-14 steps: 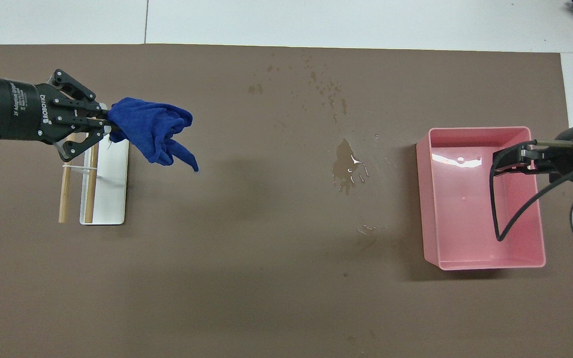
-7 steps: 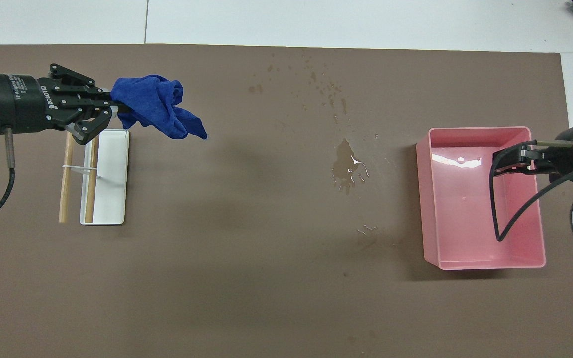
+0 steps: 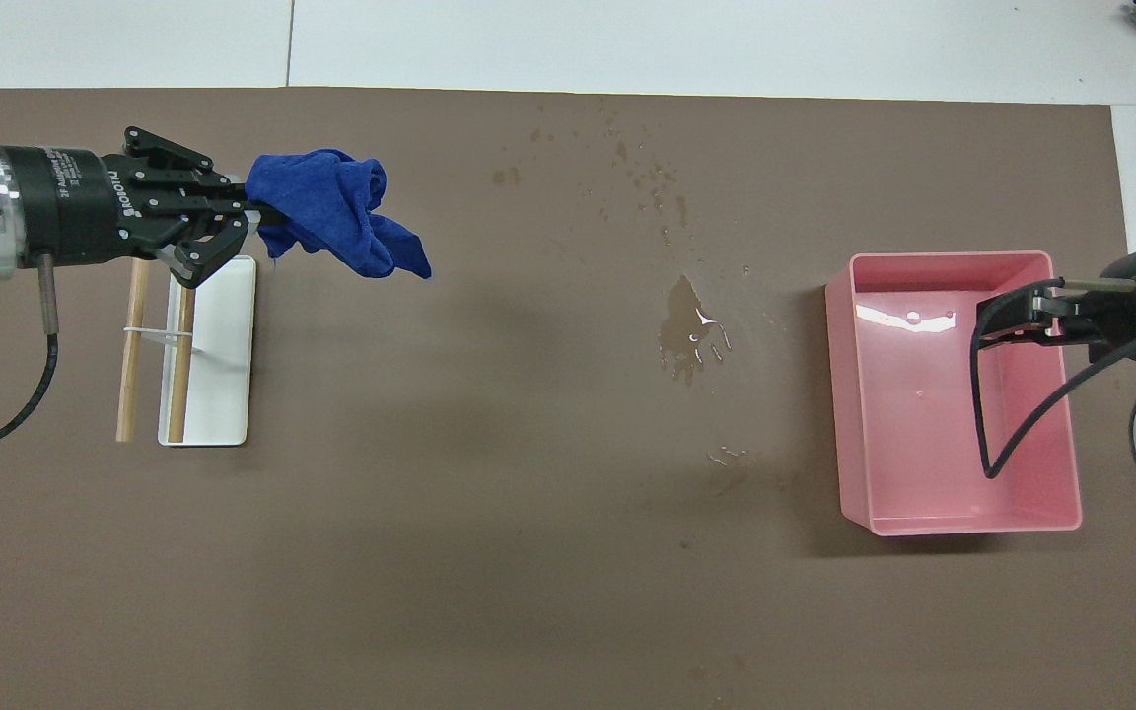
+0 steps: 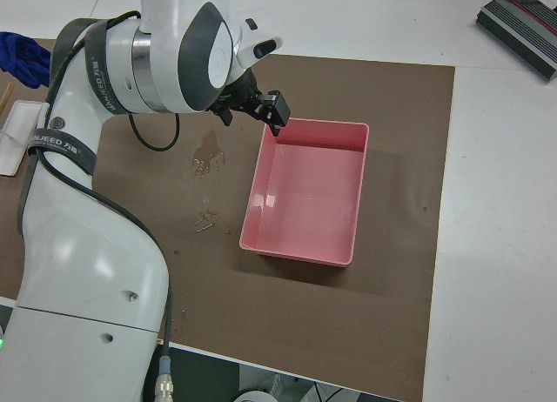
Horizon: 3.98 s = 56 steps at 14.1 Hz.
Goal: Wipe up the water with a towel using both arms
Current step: 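Lift the blue towel off the white tray with the left gripper, then carry the towel forward with the left gripper while the right gripper approaches, then grasp the towel with the right gripper and open the left gripper, then lower the towel onto the puddle with the right gripper while the left retracts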
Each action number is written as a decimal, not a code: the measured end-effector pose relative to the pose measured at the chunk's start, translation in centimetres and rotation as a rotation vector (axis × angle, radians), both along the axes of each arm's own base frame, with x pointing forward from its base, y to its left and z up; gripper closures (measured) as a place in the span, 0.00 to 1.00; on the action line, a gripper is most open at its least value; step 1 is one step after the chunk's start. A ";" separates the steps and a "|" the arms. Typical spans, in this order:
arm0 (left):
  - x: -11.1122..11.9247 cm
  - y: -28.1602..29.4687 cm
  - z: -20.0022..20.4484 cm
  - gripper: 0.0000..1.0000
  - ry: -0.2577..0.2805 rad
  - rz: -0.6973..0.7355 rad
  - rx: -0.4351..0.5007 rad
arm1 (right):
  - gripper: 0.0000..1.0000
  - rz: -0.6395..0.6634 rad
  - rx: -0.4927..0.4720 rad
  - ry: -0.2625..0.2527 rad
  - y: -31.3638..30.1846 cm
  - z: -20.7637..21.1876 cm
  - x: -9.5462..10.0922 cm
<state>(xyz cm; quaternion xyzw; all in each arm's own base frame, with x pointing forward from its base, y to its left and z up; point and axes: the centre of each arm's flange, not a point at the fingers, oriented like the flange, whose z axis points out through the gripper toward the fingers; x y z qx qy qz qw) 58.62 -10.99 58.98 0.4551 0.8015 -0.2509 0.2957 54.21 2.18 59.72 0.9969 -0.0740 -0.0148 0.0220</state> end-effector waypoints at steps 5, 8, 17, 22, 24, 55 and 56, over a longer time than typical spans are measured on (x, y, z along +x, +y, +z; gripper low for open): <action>-0.1 -0.4 0.0 0.86 0.001 -0.006 -0.001 | 0.00 -0.336 0.186 0.013 4.3 0.3 -0.1; -0.2 -1.1 0.0 0.86 0.012 -0.005 -0.006 | 0.00 -0.620 0.327 0.025 10.2 1.1 0.1; -2.5 -8.3 1.0 0.86 0.057 -0.068 -0.045 | 0.00 -1.085 0.676 0.045 23.2 1.4 4.1; -5.4 -14.4 2.5 0.86 0.011 -0.155 -0.046 | 0.00 -1.185 0.717 0.100 30.1 -1.4 5.3; -5.8 -15.7 2.8 0.86 -0.026 -0.169 -0.046 | 0.00 -1.168 0.729 0.108 32.7 -1.7 4.4; -3.7 -6.7 0.9 0.00 -0.638 -1.197 0.736 | 0.82 -0.682 0.473 -0.194 19.9 -20.6 10.7; -4.0 -6.1 0.4 0.00 -0.656 -1.336 0.741 | 0.82 -0.667 0.453 -0.179 19.3 -22.0 10.3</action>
